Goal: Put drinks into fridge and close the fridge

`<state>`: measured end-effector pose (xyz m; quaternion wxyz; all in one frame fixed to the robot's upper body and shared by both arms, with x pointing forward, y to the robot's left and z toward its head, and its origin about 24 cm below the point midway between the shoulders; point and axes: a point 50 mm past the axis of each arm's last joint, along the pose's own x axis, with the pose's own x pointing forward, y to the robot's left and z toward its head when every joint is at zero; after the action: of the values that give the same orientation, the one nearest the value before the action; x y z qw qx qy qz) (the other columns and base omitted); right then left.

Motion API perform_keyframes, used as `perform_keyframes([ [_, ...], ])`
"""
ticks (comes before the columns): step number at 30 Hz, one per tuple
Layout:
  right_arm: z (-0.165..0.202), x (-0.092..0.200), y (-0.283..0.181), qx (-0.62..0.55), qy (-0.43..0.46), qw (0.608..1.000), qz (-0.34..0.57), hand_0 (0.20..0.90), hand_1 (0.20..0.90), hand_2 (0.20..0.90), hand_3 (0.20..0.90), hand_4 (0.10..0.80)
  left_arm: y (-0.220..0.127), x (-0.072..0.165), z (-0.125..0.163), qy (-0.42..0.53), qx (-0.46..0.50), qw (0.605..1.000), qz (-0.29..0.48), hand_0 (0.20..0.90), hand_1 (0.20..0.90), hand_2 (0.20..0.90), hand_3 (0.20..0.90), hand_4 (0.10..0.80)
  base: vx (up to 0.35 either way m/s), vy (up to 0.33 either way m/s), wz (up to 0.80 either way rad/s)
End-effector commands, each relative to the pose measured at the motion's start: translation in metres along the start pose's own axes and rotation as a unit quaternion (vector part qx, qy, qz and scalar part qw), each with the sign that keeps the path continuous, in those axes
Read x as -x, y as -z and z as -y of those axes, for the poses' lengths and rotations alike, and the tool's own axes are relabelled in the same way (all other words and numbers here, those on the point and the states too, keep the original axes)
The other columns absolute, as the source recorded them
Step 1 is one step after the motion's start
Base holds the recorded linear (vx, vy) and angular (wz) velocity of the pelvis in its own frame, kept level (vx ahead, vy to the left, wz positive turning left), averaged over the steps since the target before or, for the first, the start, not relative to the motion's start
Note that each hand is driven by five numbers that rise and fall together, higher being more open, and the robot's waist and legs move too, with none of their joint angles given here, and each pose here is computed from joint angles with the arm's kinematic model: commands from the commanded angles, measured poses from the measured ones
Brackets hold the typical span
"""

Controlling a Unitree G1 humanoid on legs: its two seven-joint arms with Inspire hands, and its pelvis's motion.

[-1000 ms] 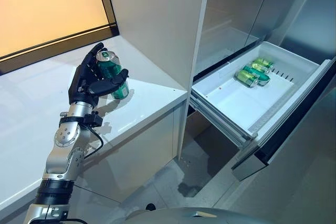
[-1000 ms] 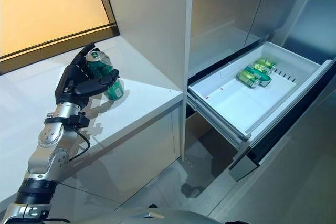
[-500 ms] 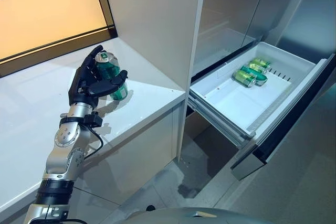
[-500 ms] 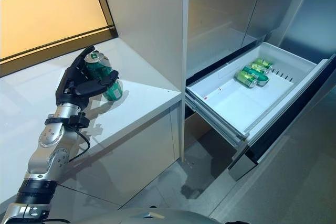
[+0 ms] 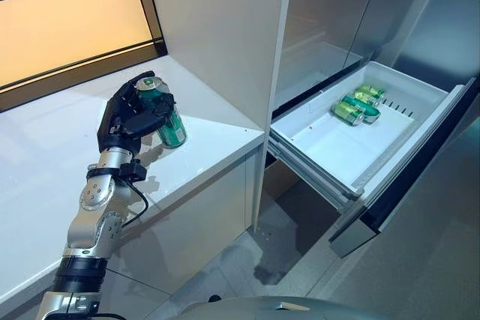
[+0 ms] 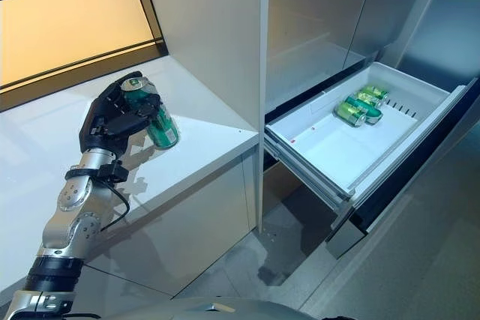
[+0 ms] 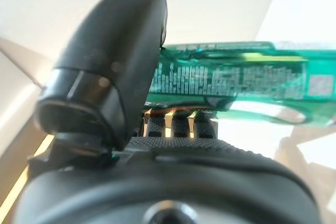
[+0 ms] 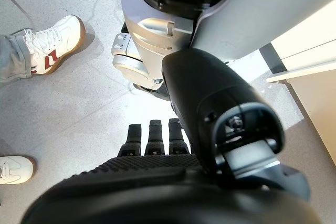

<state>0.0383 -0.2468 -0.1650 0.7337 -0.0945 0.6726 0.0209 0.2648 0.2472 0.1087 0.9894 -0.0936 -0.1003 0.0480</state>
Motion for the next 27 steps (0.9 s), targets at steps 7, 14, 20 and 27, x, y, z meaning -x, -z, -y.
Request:
perform_keyframes([
  [7, -0.011, -0.001, -0.028, 0.024, -0.031, 0.998, 0.043, 0.900, 0.900, 0.900, 0.900, 0.800, -0.059, -0.029, 0.027, 0.041, 0.036, 0.984, 0.171, 0.300, 0.300, 0.300, 0.200, 0.100, 0.000, 0.000, 0.00],
  [14, -0.007, 0.001, -0.042, 0.073, -0.008, 0.994, 0.077, 0.900, 0.900, 0.900, 0.900, 0.800, -0.068, -0.029, 0.031, 0.043, 0.035, 0.978, 0.202, 0.300, 0.300, 0.300, 0.200, 0.100, 0.000, 0.000, 0.00],
  [20, -0.009, 0.008, -0.076, 0.149, -0.002, 0.978, 0.145, 0.900, 0.900, 0.900, 0.900, 0.800, -0.080, -0.029, 0.040, 0.063, 0.038, 0.970, 0.232, 0.300, 0.300, 0.300, 0.200, 0.100, 0.000, 0.000, 0.00],
  [27, -0.025, 0.028, -0.127, 0.214, -0.013, 0.943, 0.254, 0.900, 0.900, 0.900, 0.900, 0.800, -0.093, -0.025, 0.050, 0.089, 0.047, 0.957, 0.270, 0.300, 0.300, 0.300, 0.200, 0.100, -0.009, -0.001, 0.01],
])
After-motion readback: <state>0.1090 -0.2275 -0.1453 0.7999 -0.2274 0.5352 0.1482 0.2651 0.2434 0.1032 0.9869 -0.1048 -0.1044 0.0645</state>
